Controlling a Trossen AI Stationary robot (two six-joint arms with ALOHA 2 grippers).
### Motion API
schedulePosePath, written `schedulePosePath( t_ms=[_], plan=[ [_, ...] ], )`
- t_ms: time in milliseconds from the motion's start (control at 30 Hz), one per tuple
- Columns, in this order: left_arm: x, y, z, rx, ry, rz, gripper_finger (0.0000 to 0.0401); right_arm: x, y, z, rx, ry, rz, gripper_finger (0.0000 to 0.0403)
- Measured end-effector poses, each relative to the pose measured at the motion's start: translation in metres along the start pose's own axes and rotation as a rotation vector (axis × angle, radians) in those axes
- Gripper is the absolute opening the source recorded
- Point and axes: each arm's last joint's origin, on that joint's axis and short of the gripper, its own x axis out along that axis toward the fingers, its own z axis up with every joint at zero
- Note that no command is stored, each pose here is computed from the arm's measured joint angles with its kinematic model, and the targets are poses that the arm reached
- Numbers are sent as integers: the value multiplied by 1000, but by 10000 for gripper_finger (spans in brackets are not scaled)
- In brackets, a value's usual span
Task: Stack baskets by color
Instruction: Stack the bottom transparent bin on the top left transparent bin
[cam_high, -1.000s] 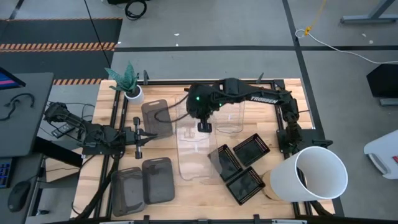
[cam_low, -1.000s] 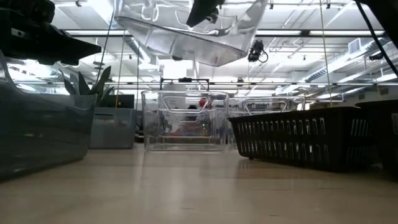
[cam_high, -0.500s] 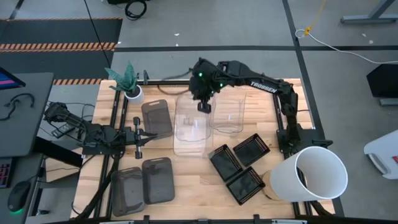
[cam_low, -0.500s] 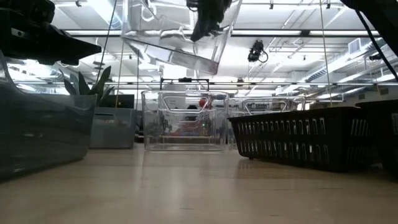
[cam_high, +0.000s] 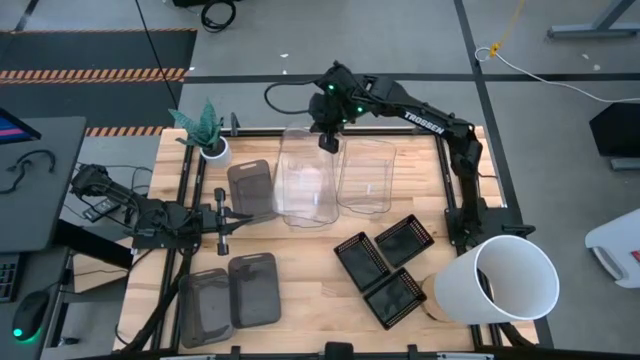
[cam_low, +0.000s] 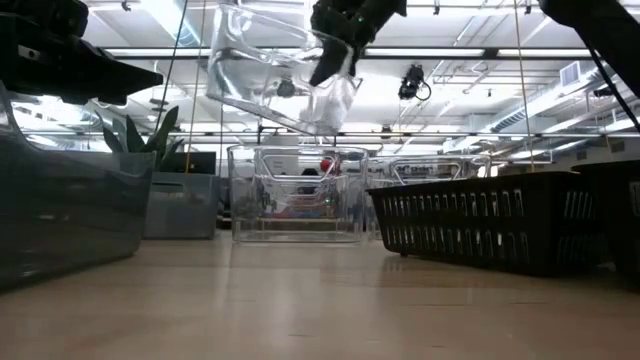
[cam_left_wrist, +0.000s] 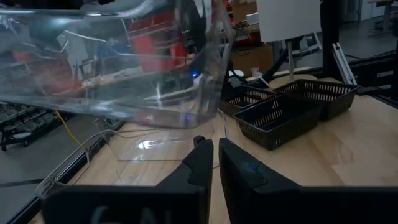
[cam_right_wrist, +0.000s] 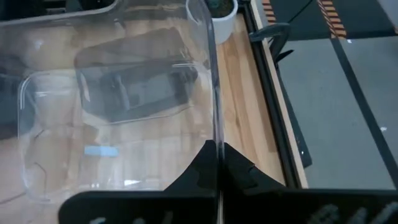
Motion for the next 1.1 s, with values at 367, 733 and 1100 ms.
schedulePosePath(
  t_ms=[367,733,1100],
  plan=[
    [0,0,0,0,0,0,28,21,-16,-21,20,71,-25,0],
    [0,0,0,0,0,0,29,23,-21,-26,-15,87,-33,0],
    [0,0,0,0,0,0,34,23,-21,-26,-58,86,-37,0]
  ],
)
